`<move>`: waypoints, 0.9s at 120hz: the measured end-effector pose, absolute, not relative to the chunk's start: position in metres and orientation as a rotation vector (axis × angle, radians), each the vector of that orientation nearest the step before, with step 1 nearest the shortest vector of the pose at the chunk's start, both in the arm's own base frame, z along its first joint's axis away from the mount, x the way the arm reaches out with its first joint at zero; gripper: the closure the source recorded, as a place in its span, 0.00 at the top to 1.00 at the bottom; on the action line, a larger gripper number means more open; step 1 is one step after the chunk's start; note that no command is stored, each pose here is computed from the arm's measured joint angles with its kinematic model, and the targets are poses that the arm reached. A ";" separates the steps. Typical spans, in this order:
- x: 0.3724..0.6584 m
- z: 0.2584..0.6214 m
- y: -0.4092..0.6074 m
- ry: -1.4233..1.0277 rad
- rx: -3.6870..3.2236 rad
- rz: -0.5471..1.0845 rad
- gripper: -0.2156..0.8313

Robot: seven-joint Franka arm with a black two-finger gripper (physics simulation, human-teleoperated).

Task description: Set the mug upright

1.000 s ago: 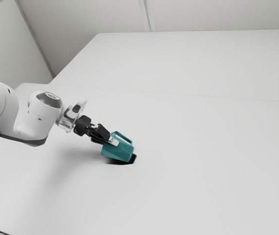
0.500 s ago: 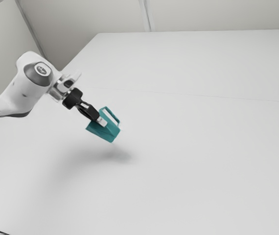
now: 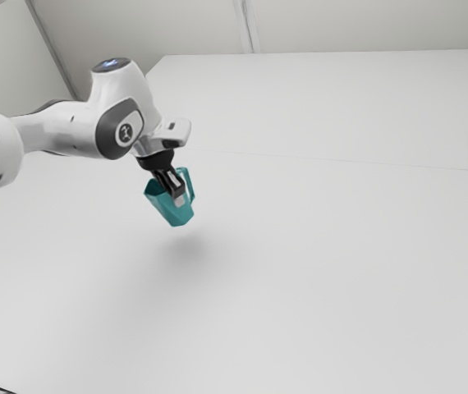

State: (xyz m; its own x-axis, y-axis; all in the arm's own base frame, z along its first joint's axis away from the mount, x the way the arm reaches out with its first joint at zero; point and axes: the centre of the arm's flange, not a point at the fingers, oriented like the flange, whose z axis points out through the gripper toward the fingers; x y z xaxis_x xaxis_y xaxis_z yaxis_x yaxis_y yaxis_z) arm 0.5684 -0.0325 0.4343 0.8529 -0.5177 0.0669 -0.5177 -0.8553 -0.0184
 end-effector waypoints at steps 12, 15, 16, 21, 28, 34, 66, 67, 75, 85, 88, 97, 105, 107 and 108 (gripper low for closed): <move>0.573 0.424 -0.026 -0.734 3.066 0.120 0.05; 0.575 0.421 -0.021 -0.698 3.076 0.122 0.05; 0.575 0.420 -0.020 -0.685 3.080 0.122 0.05; 0.577 0.414 -0.011 -0.625 3.094 0.117 0.05; 0.577 0.403 -0.003 -0.555 3.108 0.103 0.05; 0.575 0.395 -0.002 -0.512 3.115 0.092 0.05; 0.572 0.367 -0.007 -0.352 3.133 0.075 0.05; 0.573 0.367 -0.007 -0.348 3.133 0.075 0.05; 0.573 0.362 -0.006 -0.313 3.136 0.070 0.05; 0.574 0.358 -0.006 -0.280 3.139 0.064 0.05; 0.574 0.356 -0.006 -0.271 3.140 0.062 0.05; 0.574 0.353 -0.007 -0.247 3.140 0.057 0.08; 0.574 0.353 -0.007 -0.229 3.136 0.056 0.16; 0.574 0.353 -0.007 -0.226 3.136 0.056 0.19; 0.574 0.353 -0.007 -0.224 3.135 0.056 0.20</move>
